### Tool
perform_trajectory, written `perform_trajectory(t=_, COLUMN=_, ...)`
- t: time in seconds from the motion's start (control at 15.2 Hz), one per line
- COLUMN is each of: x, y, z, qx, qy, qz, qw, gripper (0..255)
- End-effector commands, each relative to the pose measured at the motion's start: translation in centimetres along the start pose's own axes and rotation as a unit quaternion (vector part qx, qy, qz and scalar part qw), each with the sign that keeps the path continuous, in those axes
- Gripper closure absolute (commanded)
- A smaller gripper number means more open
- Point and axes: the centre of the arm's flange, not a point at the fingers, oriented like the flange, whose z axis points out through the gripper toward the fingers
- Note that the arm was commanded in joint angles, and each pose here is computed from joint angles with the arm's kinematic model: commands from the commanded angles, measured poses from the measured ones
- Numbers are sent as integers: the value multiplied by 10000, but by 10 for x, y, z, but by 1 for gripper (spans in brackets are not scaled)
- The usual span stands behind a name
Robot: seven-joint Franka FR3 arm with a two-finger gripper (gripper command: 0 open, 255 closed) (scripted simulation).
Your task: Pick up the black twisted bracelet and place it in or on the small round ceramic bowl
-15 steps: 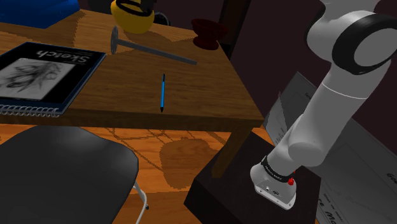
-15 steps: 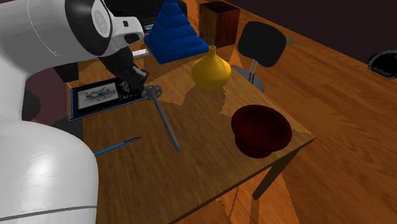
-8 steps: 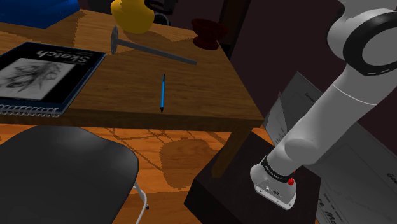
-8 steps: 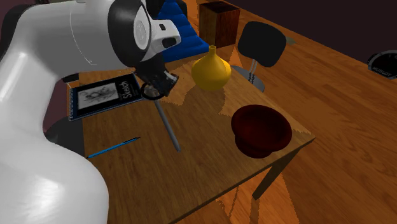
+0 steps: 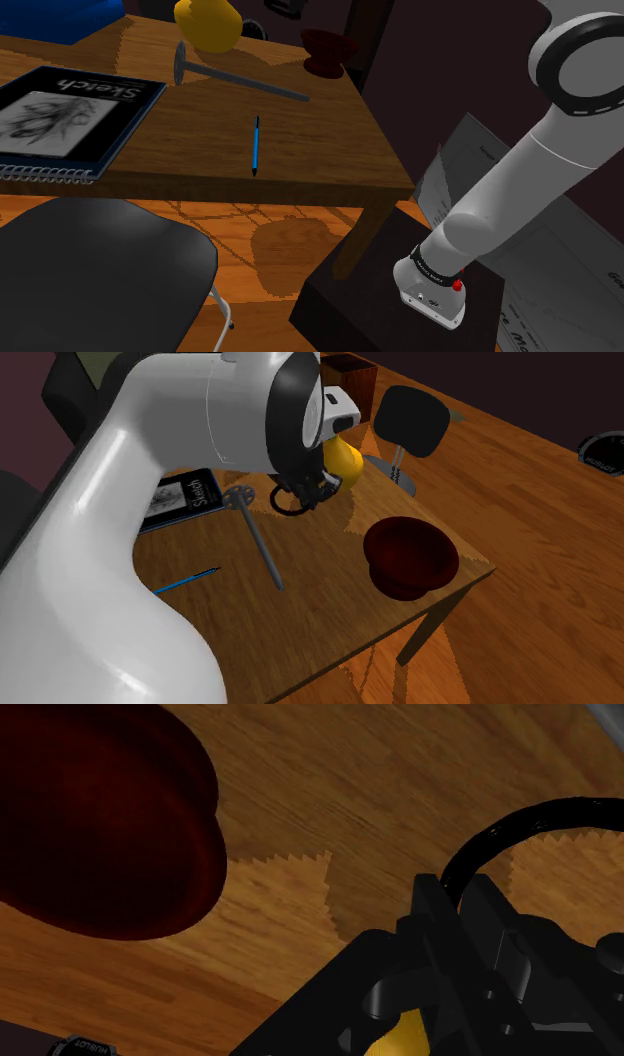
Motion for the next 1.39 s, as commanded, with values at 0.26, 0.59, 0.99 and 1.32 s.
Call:
perform_trajectory(t=0.26, x=11, y=81, z=5, qx=3, qy=0, qz=-8, qw=10000, gripper=255)
perform_trajectory(t=0.59, x=22, y=146, z=8, qx=3, qy=0, qz=-8, qw=10000, gripper=255)
perform_trajectory(t=0.99, x=34, y=224, z=10, qx=3, qy=0, qz=-8, qw=10000, gripper=255)
perform_trajectory(t=1.32, x=32, y=245, z=31, qx=3, qy=0, qz=-8, qw=10000, gripper=255)
